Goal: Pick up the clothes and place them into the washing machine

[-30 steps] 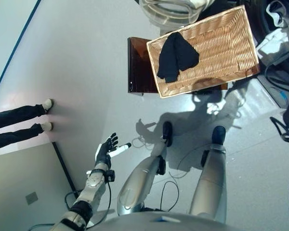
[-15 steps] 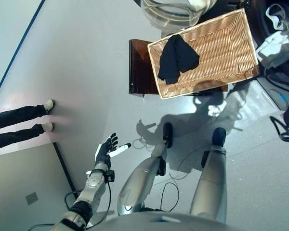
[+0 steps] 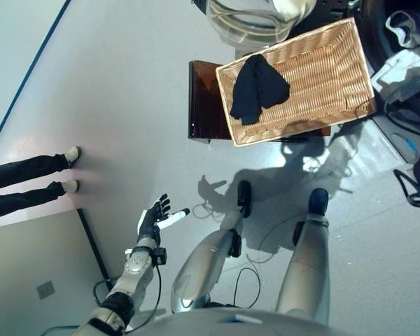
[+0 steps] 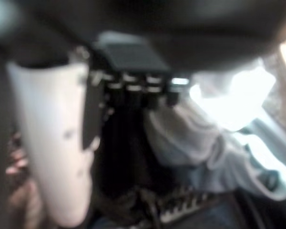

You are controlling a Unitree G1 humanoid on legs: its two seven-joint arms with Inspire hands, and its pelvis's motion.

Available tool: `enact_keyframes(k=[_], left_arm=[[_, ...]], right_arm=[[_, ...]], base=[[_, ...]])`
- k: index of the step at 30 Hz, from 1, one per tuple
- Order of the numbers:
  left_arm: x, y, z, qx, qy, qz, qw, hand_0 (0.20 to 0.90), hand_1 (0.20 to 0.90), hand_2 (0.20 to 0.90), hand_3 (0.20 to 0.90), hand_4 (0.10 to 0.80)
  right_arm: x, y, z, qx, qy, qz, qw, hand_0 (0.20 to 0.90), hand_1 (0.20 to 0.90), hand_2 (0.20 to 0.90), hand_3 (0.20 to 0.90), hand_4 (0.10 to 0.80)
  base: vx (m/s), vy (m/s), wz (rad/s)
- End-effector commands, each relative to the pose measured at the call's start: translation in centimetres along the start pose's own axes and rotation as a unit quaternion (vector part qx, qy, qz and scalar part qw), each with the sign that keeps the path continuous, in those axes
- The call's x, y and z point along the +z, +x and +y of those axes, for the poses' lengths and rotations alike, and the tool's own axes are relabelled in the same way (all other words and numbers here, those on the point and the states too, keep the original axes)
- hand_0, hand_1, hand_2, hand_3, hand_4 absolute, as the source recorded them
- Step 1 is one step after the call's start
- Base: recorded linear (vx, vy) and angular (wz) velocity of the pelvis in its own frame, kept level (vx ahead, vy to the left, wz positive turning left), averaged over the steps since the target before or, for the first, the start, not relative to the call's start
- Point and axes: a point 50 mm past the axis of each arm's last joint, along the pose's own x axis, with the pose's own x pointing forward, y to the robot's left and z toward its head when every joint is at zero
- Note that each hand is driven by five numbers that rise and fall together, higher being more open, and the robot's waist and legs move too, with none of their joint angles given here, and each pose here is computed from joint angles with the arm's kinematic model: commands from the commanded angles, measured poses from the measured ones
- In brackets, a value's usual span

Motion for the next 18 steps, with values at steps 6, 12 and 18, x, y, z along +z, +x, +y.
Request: enact_keyframes(k=[6,12,18], left_arm=[[-1.6,-0.9,2.8,0.053,0.022,0.023,0.998,0.9,0.9,0.9,0.9,0.8],[-0.8,-0.9,3.3,0.048,0.036,0.002,0.998,0.9,0.9,0.9,0.9,0.8],[0.1,-1.2,4.8,0.056,0.044,-0.022,0.997,0.9,0.9,0.9,0.9,0.8]], right_arm=[[13.5,-4.7,7.5,0.178,-0.029,-0.292,0.939,0.9,0.9,0.9,0.9,0.8],[13.8,-4.1,7.4,0.117,-0.249,-0.359,0.892,0.9,0.9,0.9,0.9,0.8],[12.5,-3.5,7.1,0.049,-0.549,-0.452,0.702,0.9,0.9,0.9,0.9,0.8]], base=[[0.0,0.0,0.0],[-0.011,0.0,0.02],[0.0,0.0,0.0]])
